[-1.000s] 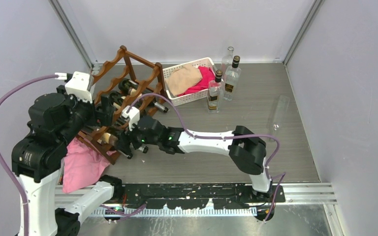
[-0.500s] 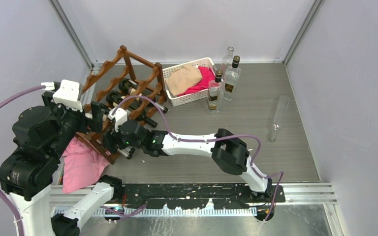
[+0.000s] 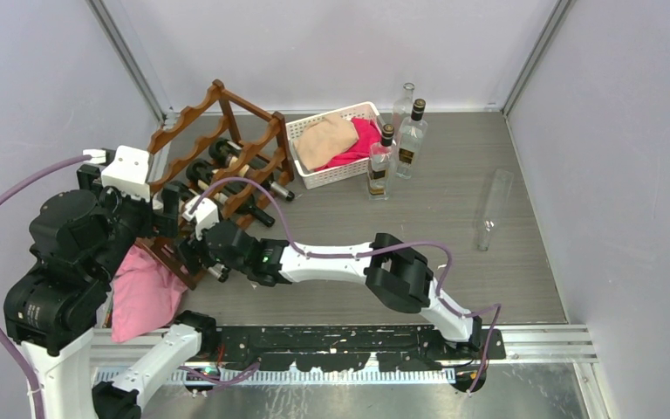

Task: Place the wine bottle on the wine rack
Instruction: Place the wine bottle in the wine rack.

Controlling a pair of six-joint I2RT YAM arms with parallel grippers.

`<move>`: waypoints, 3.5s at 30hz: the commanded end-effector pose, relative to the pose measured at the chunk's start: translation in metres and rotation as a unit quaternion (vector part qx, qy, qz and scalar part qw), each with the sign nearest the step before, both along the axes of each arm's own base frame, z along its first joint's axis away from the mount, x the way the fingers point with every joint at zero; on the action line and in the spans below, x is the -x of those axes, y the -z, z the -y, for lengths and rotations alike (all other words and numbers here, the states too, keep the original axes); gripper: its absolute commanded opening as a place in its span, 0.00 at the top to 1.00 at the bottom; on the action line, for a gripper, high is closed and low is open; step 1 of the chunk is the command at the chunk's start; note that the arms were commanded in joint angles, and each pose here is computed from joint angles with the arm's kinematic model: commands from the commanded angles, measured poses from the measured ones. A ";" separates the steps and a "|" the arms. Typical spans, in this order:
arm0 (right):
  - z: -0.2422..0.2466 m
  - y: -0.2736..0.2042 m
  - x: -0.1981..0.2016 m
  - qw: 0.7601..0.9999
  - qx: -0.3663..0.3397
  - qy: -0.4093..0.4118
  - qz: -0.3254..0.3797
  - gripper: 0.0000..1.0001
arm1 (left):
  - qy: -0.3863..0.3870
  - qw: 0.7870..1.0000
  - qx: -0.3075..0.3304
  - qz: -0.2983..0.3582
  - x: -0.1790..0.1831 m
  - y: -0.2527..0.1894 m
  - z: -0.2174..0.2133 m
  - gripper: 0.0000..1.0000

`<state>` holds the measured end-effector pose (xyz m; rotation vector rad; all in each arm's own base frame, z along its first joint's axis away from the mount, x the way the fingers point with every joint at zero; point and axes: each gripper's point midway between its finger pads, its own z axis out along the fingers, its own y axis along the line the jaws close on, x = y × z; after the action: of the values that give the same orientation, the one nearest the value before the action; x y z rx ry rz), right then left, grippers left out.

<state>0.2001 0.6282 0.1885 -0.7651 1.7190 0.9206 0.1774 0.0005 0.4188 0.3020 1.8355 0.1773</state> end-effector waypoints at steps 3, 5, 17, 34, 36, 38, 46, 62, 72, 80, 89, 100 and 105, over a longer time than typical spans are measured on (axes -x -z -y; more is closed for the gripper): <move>-0.005 -0.151 -0.011 0.974 -0.204 0.035 0.095 0.99 | 0.002 1.000 -0.003 0.030 0.005 -0.010 -0.003 0.12; -0.005 -0.152 -0.011 0.973 -0.206 0.043 0.091 0.98 | 0.006 1.000 0.001 0.031 0.008 -0.010 -0.002 0.14; -0.015 -0.136 -0.019 0.972 -0.209 0.081 0.075 0.97 | 0.017 0.999 0.022 0.032 0.019 -0.006 0.002 0.16; -0.036 -0.116 -0.009 0.971 -0.210 0.073 0.087 0.83 | 0.023 0.999 0.031 0.034 0.026 -0.003 0.003 0.16; -0.036 -0.112 -0.010 0.972 -0.205 0.075 0.085 0.77 | 0.024 0.999 0.031 0.034 0.026 -0.003 0.003 0.16; -0.034 -0.111 -0.012 0.973 -0.203 0.075 0.085 0.71 | 0.024 0.999 0.031 0.036 0.027 -0.004 0.003 0.16; -0.030 -0.106 -0.026 0.973 -0.198 0.073 0.091 0.45 | 0.026 0.998 0.029 0.041 0.029 -0.007 0.003 0.16; -0.023 -0.102 -0.043 0.974 -0.201 0.075 0.076 0.37 | 0.020 0.998 0.042 0.037 0.026 -0.007 0.004 0.16; -0.025 -0.099 -0.040 0.978 -0.193 0.062 0.058 0.27 | -0.040 0.989 0.139 0.017 0.020 0.006 0.004 0.15; -0.022 -0.097 -0.043 0.979 -0.186 0.063 0.049 0.23 | -0.049 0.987 0.150 0.020 0.020 0.005 0.003 0.15; -0.020 -0.091 -0.045 0.981 -0.177 0.069 0.038 0.19 | -0.047 0.986 0.158 0.028 0.022 -0.001 0.004 0.16; -0.020 -0.086 -0.045 0.983 -0.169 0.064 0.022 0.18 | -0.039 0.985 0.167 0.032 0.023 -0.005 0.007 0.16; -0.020 -0.081 -0.045 0.985 -0.162 0.064 0.015 0.17 | -0.037 0.984 0.171 0.034 0.023 -0.007 0.008 0.16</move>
<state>0.2254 0.6588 0.1955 -0.6368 1.6005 0.9471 0.1532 -0.0048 0.4073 0.0092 1.8335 -0.0406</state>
